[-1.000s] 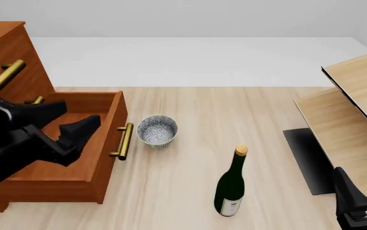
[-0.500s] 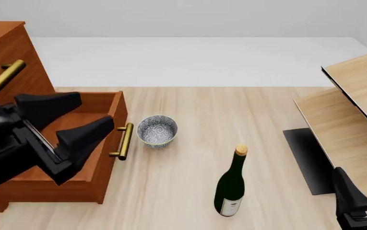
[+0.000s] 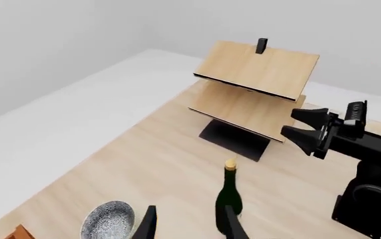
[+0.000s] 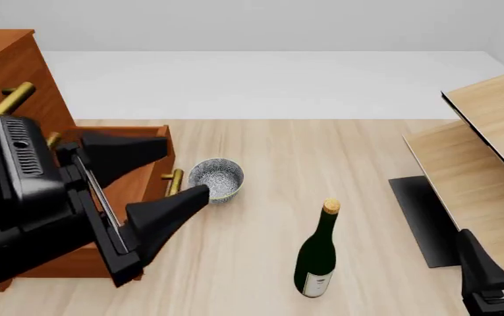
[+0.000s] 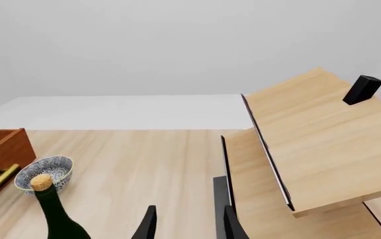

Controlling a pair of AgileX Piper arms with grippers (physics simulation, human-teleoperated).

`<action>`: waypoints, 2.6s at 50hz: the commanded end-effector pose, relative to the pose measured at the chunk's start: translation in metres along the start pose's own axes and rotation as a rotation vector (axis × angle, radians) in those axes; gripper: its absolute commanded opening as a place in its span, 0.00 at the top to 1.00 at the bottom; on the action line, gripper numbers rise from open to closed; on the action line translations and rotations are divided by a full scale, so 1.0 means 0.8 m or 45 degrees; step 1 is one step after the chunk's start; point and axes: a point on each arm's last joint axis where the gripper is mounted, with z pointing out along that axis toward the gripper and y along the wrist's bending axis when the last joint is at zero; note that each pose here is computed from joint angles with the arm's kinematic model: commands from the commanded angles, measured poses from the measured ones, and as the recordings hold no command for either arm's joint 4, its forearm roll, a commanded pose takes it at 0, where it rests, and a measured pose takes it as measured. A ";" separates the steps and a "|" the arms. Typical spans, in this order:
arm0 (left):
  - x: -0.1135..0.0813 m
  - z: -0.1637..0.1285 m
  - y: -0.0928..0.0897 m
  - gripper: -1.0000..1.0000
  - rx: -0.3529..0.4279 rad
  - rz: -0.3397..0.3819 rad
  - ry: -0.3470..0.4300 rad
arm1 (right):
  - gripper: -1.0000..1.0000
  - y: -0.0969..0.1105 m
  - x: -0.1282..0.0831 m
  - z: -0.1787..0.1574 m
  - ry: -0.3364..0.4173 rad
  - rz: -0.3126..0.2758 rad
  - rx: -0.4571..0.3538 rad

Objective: Put the wine bottle in the bottom drawer of the cabinet.

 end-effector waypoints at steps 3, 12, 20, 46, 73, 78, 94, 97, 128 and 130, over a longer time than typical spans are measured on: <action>-0.001 0.016 -0.019 0.00 0.105 0.002 0.009 | 0.00 0.000 0.000 0.000 -0.003 -0.002 0.004; 0.002 0.028 -0.028 0.00 0.151 0.012 0.014 | 0.00 0.000 -0.001 0.000 -0.005 -0.002 0.003; 0.003 0.039 -0.033 0.00 0.166 0.008 0.022 | 0.00 0.000 -0.001 0.000 -0.005 -0.001 0.003; 0.020 0.056 -0.042 0.00 0.196 0.006 0.049 | 0.00 0.000 0.000 0.000 -0.005 0.005 0.005; -0.002 0.093 -0.053 0.00 0.224 0.104 0.034 | 0.00 -0.001 -0.001 0.000 -0.008 0.000 0.019; -0.008 0.104 -0.062 0.00 0.253 0.107 0.028 | 0.00 -0.001 -0.001 0.000 -0.008 0.001 0.018; -0.008 0.124 -0.066 0.00 0.255 0.111 0.032 | 0.00 0.000 0.000 0.000 0.003 0.004 0.008; -0.003 0.129 -0.065 0.00 0.246 0.106 0.047 | 0.00 0.000 0.000 0.000 0.005 0.004 0.003; 0.051 0.180 -0.054 0.00 0.175 0.044 0.121 | 0.00 0.000 0.002 0.000 0.021 -0.001 -0.008; 0.054 0.183 -0.055 0.00 0.176 0.031 0.125 | 0.00 0.000 0.002 0.000 0.024 -0.001 -0.009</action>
